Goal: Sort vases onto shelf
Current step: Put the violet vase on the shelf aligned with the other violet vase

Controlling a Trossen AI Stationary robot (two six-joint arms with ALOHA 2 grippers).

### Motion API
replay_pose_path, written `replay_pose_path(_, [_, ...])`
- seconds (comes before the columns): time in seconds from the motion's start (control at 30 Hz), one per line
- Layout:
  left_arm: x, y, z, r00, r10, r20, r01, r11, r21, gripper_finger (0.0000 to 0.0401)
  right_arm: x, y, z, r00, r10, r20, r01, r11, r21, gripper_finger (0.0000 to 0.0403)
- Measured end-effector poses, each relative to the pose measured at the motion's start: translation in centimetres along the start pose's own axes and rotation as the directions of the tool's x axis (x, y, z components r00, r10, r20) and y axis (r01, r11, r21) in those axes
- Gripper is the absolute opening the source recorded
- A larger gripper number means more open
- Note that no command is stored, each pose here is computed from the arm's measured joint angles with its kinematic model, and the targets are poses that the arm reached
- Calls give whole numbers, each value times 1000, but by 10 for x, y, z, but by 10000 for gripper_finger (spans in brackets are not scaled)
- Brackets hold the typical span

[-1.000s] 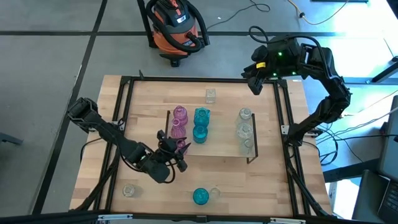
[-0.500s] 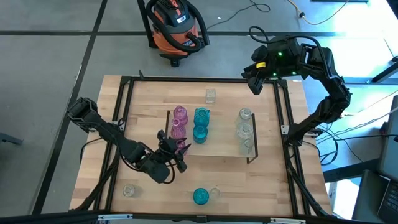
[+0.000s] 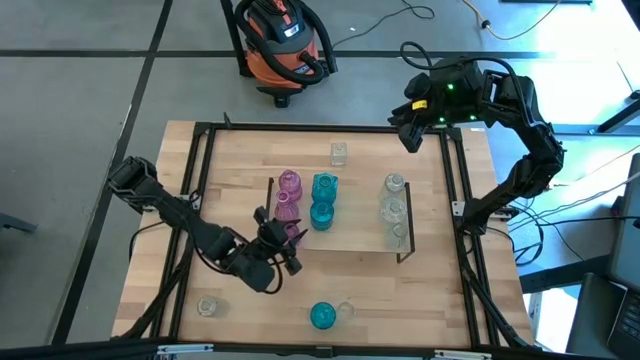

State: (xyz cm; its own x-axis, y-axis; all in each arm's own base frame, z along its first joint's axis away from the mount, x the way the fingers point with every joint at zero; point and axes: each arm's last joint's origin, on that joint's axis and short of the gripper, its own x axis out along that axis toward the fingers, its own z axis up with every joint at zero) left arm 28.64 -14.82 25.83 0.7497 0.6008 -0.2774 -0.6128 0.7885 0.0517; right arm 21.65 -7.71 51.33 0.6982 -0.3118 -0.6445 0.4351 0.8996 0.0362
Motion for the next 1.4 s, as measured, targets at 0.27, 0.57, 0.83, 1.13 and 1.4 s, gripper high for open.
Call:
replay_pose_path(0.27, [1,1,0,1000,5,0,-5,1000,2,133,0,0,0,1000,14,-3,-14,1000,0,95])
replay_pose_path(0.57, [1,1,0,1000,4,-2,-4,1000,22,142,2,1,0,1000,14,-9,-14,1000,0,95])
replay_pose_path(0.83, [2,0,-1,1000,0,-7,0,999,34,188,7,1,1,999,22,-23,-23,1000,-1,95])
replay_pose_path(1.13, [1,0,4,1000,0,5,0,998,69,207,7,1,1,999,23,-25,-23,1000,-1,95])
replay_pose_path(1.4, [-6,8,17,999,7,37,-9,998,57,205,7,2,1,999,31,-26,-31,1000,0,95])
